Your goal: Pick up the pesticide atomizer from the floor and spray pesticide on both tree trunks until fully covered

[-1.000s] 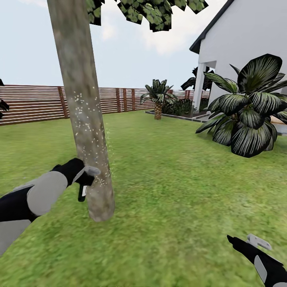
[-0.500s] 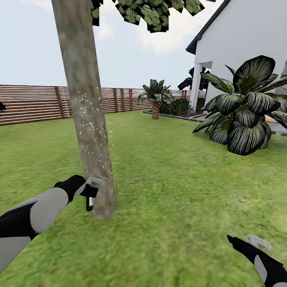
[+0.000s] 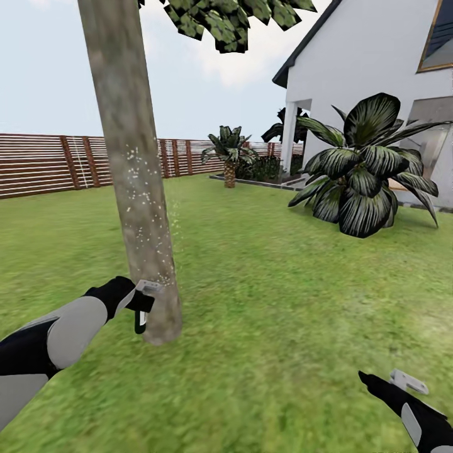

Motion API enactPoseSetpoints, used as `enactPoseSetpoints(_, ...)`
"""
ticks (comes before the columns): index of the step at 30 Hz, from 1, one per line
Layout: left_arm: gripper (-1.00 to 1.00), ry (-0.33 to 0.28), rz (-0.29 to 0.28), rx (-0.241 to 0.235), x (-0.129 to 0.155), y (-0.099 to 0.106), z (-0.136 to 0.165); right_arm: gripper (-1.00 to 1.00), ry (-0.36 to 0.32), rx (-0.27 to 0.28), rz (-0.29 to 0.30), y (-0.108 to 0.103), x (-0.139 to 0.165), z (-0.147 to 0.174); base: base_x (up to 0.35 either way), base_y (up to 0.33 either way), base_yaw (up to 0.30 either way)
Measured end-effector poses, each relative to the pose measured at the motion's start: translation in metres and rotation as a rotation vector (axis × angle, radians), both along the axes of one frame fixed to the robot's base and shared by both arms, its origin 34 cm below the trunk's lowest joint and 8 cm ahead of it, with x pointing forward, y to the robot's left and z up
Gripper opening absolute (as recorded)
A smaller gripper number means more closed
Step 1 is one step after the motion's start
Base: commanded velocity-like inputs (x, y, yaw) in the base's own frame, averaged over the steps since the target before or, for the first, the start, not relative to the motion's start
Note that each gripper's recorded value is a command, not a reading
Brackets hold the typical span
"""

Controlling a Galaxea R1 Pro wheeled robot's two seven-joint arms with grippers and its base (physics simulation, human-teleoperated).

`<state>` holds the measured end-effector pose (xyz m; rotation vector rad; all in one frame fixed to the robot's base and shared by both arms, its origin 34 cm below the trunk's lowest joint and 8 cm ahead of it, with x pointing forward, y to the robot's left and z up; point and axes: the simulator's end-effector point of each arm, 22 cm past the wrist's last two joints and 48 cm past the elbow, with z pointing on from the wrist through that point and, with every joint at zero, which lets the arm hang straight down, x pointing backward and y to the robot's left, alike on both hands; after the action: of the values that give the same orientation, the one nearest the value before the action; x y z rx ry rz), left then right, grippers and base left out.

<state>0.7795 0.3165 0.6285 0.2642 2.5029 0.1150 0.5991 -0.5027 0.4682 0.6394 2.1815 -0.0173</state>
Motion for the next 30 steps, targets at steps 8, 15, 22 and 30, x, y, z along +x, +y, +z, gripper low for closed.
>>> enactPoseSetpoints(8,-1.00,-0.009,0.028,0.041,0.001,0.010,0.001,1.00,0.000,0.000,0.000,0.000,0.000,0.000,0.000,0.152,-0.001)
enactPoseSetpoints(15,-1.00,-0.007,0.013,0.036,-0.020,0.007,-0.043,1.00,0.000,0.000,0.001,0.000,0.000,0.000,0.000,0.311,0.000)
enactPoseSetpoints(22,-1.00,-0.073,0.014,0.046,-0.011,0.013,-0.038,1.00,0.000,-0.001,0.003,0.000,0.000,0.000,0.000,0.317,0.000)
enactPoseSetpoints(30,-1.00,-0.073,0.014,0.046,-0.012,0.014,-0.039,1.00,0.000,0.000,0.001,0.000,0.000,0.000,0.000,0.318,-0.036)
